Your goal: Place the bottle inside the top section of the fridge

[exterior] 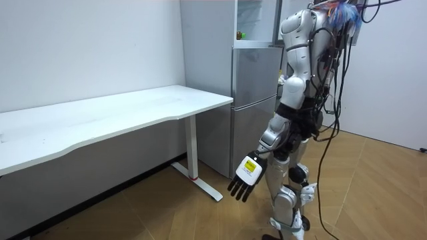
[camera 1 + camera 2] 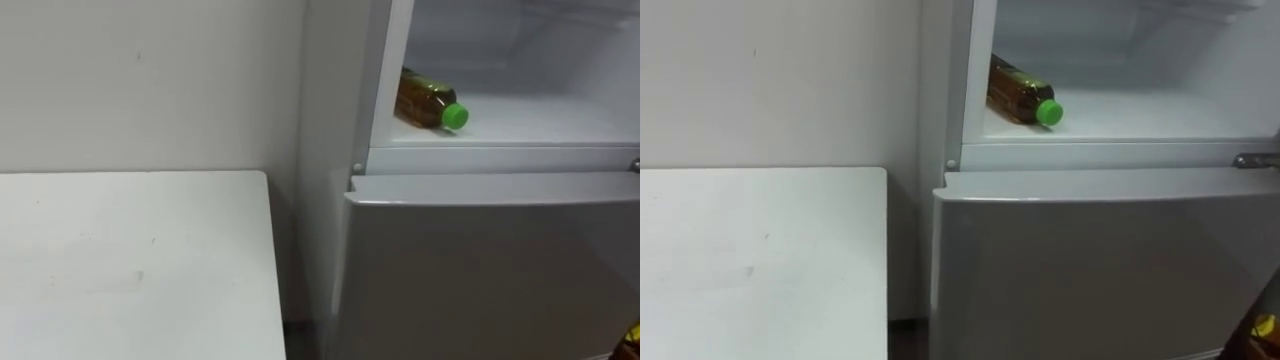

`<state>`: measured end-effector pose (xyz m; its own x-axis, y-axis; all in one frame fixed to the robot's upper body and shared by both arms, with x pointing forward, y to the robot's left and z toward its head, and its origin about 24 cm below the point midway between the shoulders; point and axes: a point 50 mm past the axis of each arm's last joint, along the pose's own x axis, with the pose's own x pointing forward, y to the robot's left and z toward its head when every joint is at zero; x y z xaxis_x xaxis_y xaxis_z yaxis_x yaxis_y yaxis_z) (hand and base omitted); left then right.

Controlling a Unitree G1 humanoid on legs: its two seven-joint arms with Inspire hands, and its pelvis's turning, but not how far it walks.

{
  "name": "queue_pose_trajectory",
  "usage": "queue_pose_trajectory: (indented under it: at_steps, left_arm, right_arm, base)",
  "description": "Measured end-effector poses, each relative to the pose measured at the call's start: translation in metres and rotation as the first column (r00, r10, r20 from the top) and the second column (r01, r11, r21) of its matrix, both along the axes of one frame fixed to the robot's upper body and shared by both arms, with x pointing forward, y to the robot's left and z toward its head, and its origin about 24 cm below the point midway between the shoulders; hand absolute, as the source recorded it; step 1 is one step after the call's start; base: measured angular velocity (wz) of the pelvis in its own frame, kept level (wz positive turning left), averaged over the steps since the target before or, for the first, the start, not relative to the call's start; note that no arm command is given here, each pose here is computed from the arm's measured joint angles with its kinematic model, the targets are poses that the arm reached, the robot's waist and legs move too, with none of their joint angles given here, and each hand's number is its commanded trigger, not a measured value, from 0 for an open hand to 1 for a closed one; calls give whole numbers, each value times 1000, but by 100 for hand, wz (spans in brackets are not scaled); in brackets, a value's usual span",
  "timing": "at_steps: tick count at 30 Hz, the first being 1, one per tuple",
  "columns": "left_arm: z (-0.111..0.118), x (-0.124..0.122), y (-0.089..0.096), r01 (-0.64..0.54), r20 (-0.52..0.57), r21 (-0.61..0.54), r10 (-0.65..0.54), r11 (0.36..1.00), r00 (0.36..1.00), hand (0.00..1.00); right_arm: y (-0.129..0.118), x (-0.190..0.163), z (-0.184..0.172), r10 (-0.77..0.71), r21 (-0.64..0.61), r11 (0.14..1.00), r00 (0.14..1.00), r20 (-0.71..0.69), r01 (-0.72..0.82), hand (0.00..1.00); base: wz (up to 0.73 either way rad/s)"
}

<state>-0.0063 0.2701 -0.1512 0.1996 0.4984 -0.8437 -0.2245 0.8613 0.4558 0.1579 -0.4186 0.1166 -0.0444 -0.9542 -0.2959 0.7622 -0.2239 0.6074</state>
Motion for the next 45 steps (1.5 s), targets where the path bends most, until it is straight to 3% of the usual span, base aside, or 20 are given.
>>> queue_pose_trajectory:
  at_steps: [7, 10, 28, 41, 45]
  left_arm:
    - [0, -6, 2, -35, -7, 1, 35, 999, 999, 0]
    - [-1, -10, 1, -40, -19, -4, 40, 999, 999, 0]
    - [1, -43, 1, -226, -38, 69, 228, 972, 973, 0]
    - [2, -51, 3, -249, -73, 129, 259, 960, 963, 0]
    - [5, -59, 5, -266, -85, 158, 282, 951, 956, 0]
  right_arm:
    - [10, 13, 1, 44, -89, 994, 976, -215, -64, 0]
    - [16, 18, 2, 85, -96, 989, 967, -241, -111, 0]
    - [30, 30, 8, 211, -59, 968, 917, -338, -244, 0]
    - [34, 30, 10, 224, -21, 969, 916, -333, -245, 0]
    - [44, 35, 15, 309, 25, 948, 899, -310, -317, 0]
  base:
    - [-10]
    - [-9]
    - [1]
    - [2]
    - [8]
